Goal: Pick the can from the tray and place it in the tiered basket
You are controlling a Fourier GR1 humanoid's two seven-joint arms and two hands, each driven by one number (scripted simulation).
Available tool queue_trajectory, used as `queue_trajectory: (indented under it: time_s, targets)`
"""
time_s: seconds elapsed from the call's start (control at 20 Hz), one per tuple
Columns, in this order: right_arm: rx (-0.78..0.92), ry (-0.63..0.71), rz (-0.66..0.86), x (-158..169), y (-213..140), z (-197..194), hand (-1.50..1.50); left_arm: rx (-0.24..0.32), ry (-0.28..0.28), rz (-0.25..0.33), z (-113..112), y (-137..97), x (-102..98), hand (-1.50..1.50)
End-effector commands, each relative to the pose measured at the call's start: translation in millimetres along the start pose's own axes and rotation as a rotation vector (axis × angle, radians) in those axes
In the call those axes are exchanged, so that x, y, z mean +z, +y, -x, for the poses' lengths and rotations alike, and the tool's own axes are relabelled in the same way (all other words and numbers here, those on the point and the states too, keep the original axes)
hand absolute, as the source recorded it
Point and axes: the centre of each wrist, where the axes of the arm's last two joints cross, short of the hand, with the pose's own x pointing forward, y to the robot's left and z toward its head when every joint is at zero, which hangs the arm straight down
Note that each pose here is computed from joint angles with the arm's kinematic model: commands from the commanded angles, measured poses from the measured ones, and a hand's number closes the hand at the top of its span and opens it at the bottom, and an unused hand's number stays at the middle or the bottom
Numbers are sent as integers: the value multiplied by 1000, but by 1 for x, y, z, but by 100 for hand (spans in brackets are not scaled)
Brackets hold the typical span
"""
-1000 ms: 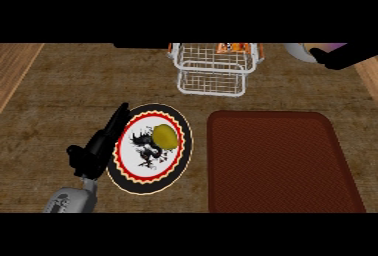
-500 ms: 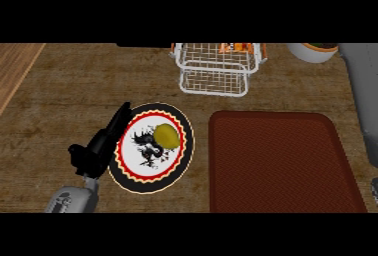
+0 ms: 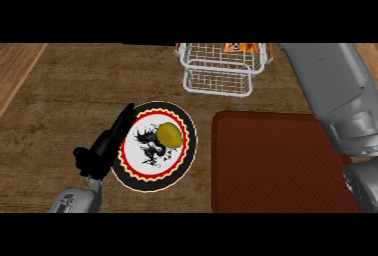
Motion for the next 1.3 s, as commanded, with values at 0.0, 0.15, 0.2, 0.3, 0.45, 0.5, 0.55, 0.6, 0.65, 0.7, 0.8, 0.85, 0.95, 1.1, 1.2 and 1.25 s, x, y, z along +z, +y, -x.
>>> queue_trajectory:
  time_s: [0.0,0.15,0.2,0.3,0.45,0.5,0.55,0.6,0.65,0.7,0.8,0.85,0.95,1.1,1.2,1.25]
  targets:
    - [13,-18,-33,-5,35,-11,150,-1,4,-4,6,1,-1,0]
    - [-40,-16,-39,-9,40,-5,150,-4,1,15,-8,15,-2,0]
    - [-41,-14,-49,-10,36,-7,150,-2,-17,5,-14,4,-15,0]
    - [-94,-8,-77,-12,22,-16,150,-6,-16,1,-8,-7,-6,0]
    - [-162,-11,-94,-10,62,-7,150,3,-6,-9,13,-1,1,0]
    - [-176,13,-108,-10,50,-30,150,-10,-12,10,-4,3,2,0]
    - [-191,26,-132,-12,57,-11,150,0,-8,2,-5,2,-7,0]
    - [-210,46,-148,-12,41,-29,150,-2,-8,14,-3,0,-13,0]
    - [-287,141,-211,-12,51,-20,150,-3,1,-11,-2,-4,-9,0]
    - [-347,216,-229,-11,72,-15,150,-4,4,9,-11,6,-15,0]
    - [-390,263,-257,-12,69,-5,-150,-7,-16,7,-18,-7,-14,0]
    - [-418,264,-288,-13,52,-23,-150,-10,-10,10,-5,-6,-10,0]
    - [-476,265,-255,-14,54,-13,-150,1,-12,9,-8,-5,2,0]
    - [-529,250,-227,-14,53,-5,-150,16,-14,-28,-5,4,-5,0]
    - [-543,240,-116,-13,52,-14,-150,5,4,-24,0,-1,-2,0]
    - [-537,216,-34,-14,36,-1,-150,17,14,-9,12,10,5,0]
